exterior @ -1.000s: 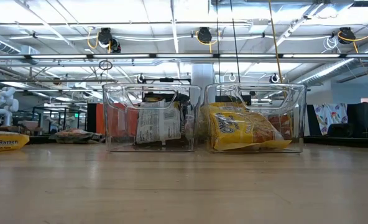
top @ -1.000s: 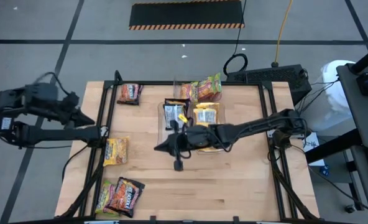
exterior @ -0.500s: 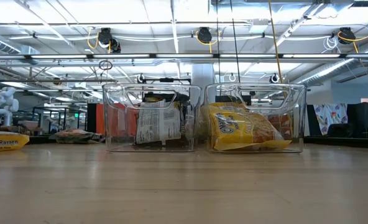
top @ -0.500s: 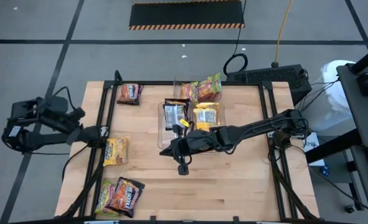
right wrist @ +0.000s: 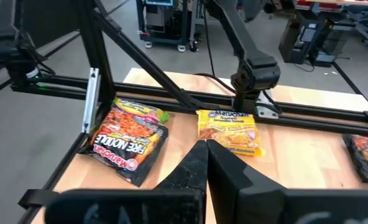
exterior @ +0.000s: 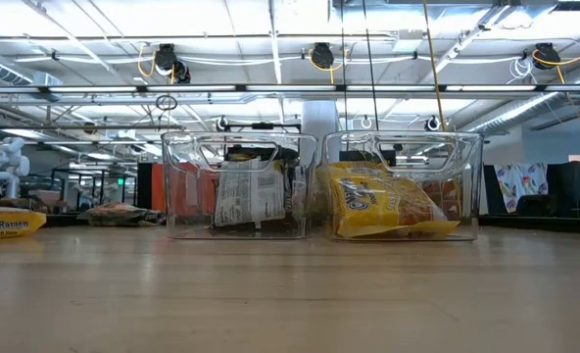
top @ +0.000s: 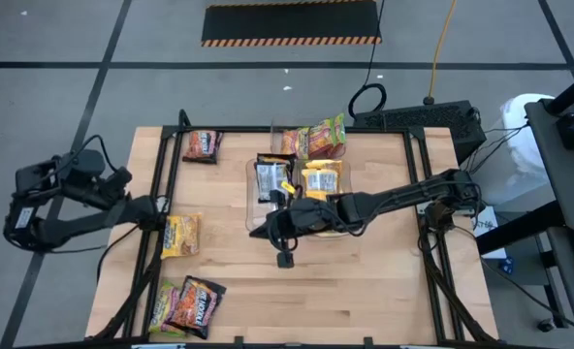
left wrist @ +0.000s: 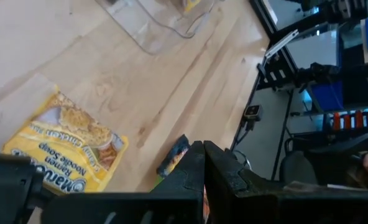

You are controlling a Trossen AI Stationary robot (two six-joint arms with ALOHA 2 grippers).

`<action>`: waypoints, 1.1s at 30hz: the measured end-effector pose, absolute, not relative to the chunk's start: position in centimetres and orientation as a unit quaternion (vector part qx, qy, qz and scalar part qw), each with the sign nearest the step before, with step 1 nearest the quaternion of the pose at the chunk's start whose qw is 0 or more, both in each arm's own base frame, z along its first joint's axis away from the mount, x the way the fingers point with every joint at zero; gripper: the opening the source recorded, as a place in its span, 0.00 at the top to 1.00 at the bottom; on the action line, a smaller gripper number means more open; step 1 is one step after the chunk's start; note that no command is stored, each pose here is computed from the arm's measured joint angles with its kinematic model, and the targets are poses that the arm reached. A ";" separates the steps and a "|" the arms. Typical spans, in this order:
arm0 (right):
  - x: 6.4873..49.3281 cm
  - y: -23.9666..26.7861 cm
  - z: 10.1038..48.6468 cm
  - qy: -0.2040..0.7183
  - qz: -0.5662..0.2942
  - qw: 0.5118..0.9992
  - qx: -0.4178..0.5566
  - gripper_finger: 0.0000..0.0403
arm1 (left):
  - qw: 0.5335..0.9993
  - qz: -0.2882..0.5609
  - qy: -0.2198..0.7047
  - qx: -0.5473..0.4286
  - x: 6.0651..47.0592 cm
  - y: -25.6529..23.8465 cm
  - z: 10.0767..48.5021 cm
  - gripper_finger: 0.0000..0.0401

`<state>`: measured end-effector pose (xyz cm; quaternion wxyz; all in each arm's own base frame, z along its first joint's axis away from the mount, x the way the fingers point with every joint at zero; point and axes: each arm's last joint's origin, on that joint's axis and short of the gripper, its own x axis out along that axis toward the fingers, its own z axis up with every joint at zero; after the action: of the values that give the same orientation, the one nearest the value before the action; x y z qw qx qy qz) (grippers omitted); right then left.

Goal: Sort Maruchan noodles
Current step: Put the black noodle pack into the left transparent bin

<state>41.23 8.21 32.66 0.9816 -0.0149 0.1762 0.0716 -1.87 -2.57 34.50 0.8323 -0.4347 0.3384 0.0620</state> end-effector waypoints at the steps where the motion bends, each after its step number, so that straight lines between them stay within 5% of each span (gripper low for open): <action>1: 41.2 8.2 32.7 0.176 0.071 0.982 -0.015 1.00 | 0.835 0.063 0.335 -0.432 -1.8 -2.6 34.5 0.99; 13: 40.6 7.2 33.9 0.166 0.061 0.984 -0.012 1.00 | 0.890 0.118 0.331 -0.291 -0.3 -1.7 36.3 0.99; 33: 36.9 5.6 37.4 0.173 0.000 0.984 -0.031 1.00 | 0.787 -0.027 0.560 -0.258 9.6 0.9 35.4 0.99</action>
<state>36.92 5.62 37.44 0.9844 -0.0314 0.1733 0.0004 9.64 0.90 35.39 0.7868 -0.2584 0.5599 -0.0267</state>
